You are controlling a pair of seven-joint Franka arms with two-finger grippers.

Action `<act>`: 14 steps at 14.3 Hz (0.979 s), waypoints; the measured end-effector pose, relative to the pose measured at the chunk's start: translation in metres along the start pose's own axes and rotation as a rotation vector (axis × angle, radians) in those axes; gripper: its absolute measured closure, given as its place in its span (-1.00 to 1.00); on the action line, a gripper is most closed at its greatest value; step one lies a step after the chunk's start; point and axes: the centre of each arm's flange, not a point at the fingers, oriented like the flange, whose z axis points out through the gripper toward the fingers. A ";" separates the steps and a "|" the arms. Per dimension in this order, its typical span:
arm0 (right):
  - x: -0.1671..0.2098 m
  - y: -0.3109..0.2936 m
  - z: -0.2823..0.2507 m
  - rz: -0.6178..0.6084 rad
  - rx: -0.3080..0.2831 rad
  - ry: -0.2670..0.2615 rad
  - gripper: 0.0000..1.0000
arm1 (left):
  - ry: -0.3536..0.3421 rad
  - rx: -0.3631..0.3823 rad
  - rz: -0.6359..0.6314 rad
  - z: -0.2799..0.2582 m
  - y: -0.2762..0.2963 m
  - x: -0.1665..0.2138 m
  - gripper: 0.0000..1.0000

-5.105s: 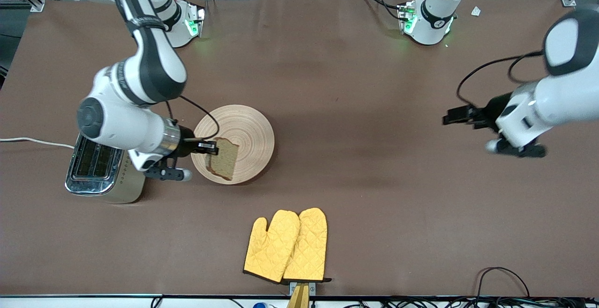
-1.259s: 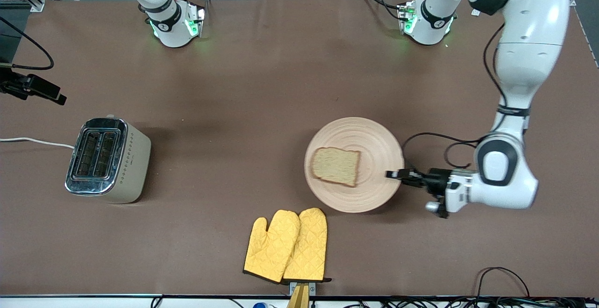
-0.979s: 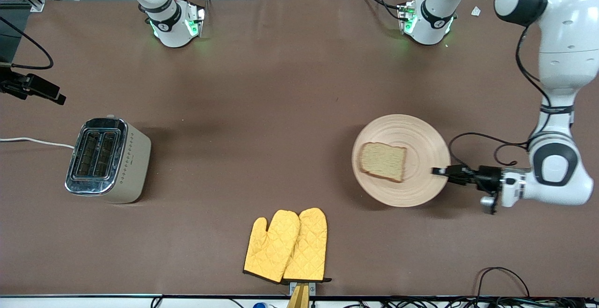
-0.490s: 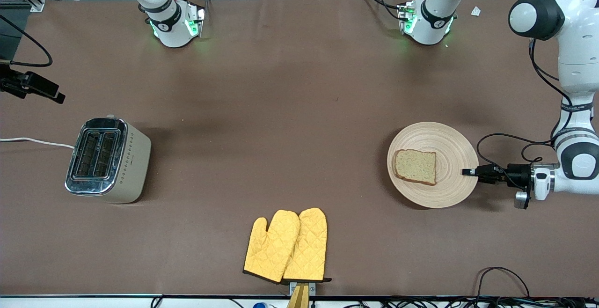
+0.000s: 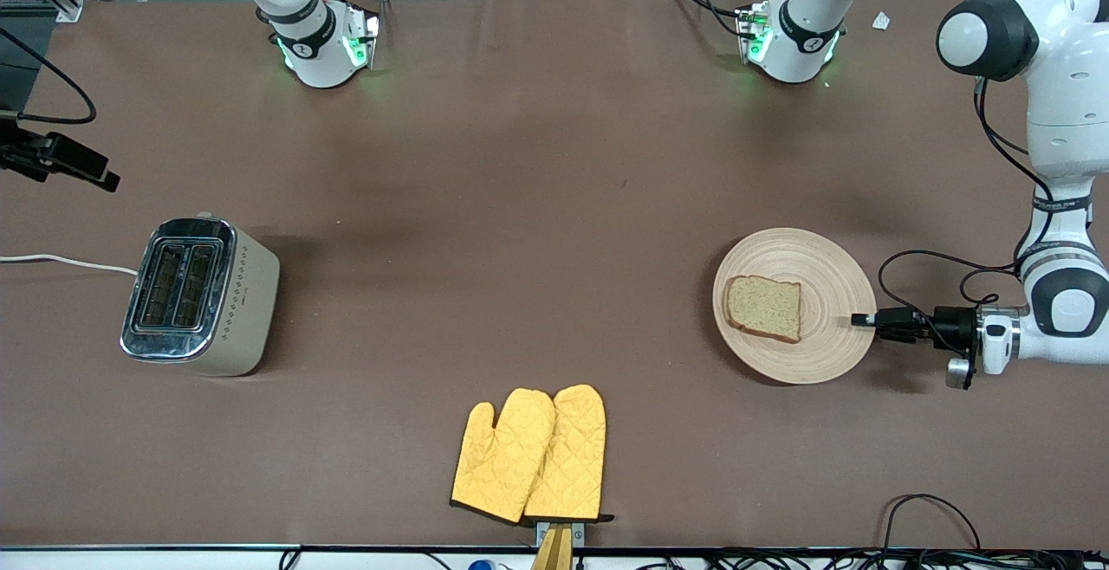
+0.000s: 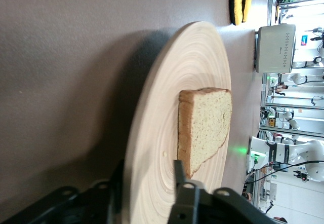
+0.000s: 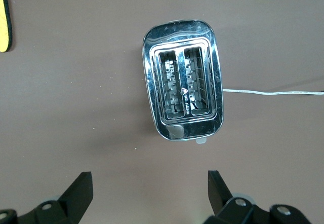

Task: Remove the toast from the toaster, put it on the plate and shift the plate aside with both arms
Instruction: 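Release the plate rim and lift the left gripper away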

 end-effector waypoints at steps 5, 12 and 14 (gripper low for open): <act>0.000 -0.002 0.000 -0.002 0.000 -0.001 -1.00 | -0.146 0.328 0.154 -0.031 0.128 0.058 -0.95; -0.001 -0.006 0.001 -0.009 -0.001 -0.002 -1.00 | -0.159 1.012 0.320 0.006 0.492 0.084 -1.00; -0.001 -0.006 0.001 -0.009 -0.001 -0.002 -1.00 | -0.127 1.123 0.262 0.018 0.567 0.054 -1.00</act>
